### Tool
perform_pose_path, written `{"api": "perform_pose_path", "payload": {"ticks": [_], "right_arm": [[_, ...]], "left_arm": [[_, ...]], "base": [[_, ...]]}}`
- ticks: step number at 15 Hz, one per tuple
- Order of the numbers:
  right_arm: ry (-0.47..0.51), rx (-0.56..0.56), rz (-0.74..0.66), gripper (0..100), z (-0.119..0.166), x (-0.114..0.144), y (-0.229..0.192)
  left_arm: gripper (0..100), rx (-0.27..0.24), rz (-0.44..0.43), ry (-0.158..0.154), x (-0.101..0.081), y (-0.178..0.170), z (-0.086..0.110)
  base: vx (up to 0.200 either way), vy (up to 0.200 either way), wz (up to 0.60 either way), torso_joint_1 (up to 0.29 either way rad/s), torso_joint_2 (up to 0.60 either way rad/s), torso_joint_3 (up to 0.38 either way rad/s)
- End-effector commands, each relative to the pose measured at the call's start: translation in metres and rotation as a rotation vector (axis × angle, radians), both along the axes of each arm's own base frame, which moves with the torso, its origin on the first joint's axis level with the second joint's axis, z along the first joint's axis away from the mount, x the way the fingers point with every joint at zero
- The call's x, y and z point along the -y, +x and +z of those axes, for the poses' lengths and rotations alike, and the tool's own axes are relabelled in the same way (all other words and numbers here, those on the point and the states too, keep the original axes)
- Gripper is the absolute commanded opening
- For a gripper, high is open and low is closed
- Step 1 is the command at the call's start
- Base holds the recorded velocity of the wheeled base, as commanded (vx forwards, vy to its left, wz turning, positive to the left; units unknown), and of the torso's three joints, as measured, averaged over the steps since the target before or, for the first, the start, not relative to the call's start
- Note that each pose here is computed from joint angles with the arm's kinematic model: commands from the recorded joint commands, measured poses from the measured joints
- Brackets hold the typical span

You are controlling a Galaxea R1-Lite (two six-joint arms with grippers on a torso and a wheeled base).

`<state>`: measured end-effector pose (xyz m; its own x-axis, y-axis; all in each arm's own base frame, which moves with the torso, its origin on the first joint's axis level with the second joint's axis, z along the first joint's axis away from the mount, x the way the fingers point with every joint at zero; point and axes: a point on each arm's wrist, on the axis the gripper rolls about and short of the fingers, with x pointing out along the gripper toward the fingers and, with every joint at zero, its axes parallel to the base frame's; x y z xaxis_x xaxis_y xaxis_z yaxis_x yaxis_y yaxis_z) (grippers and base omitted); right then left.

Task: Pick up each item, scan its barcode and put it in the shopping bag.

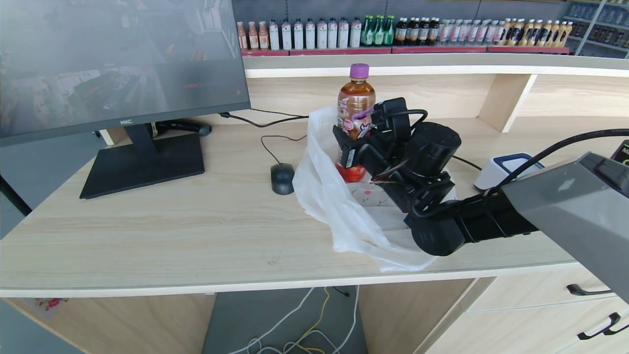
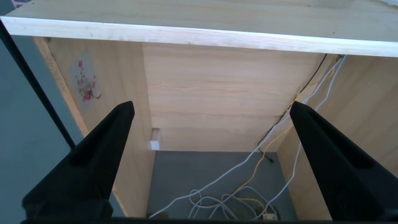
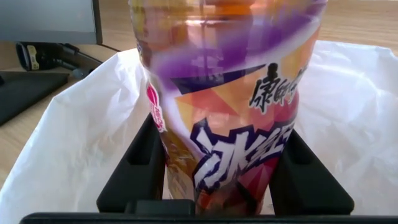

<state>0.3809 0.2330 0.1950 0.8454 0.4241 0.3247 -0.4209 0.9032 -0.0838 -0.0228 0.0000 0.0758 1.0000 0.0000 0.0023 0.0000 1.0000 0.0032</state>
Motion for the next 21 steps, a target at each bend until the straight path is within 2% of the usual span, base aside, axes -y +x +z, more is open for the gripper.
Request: {"api": "perform_pose_path", "payload": {"ticks": [1,10,20,21], "right_arm": [[-0.002,-0.001,0.002,0,0.000,-0.001,-0.001],[-0.019,-0.032,0.001,0,-0.014,0.003,-0.011],[-0.016,-0.030,0.003,0,-0.013,0.004,-0.013],[-0.014,-0.030,0.004,100,-0.012,0.005,-0.013]], "left_arm": [[100,0.001,0.000,0.000,0.000,0.000,0.000],[100,0.001,0.000,0.000,0.000,0.000,0.000],[100,0.001,0.000,0.000,0.000,0.000,0.000],[100,0.001,0.000,0.000,0.000,0.000,0.000]], "base": [[0.000,0.000,0.00,0.000,0.00,0.000],[0.000,0.000,0.00,0.000,0.00,0.000],[0.000,0.000,0.00,0.000,0.00,0.000],[0.000,0.000,0.00,0.000,0.00,0.000]]}}
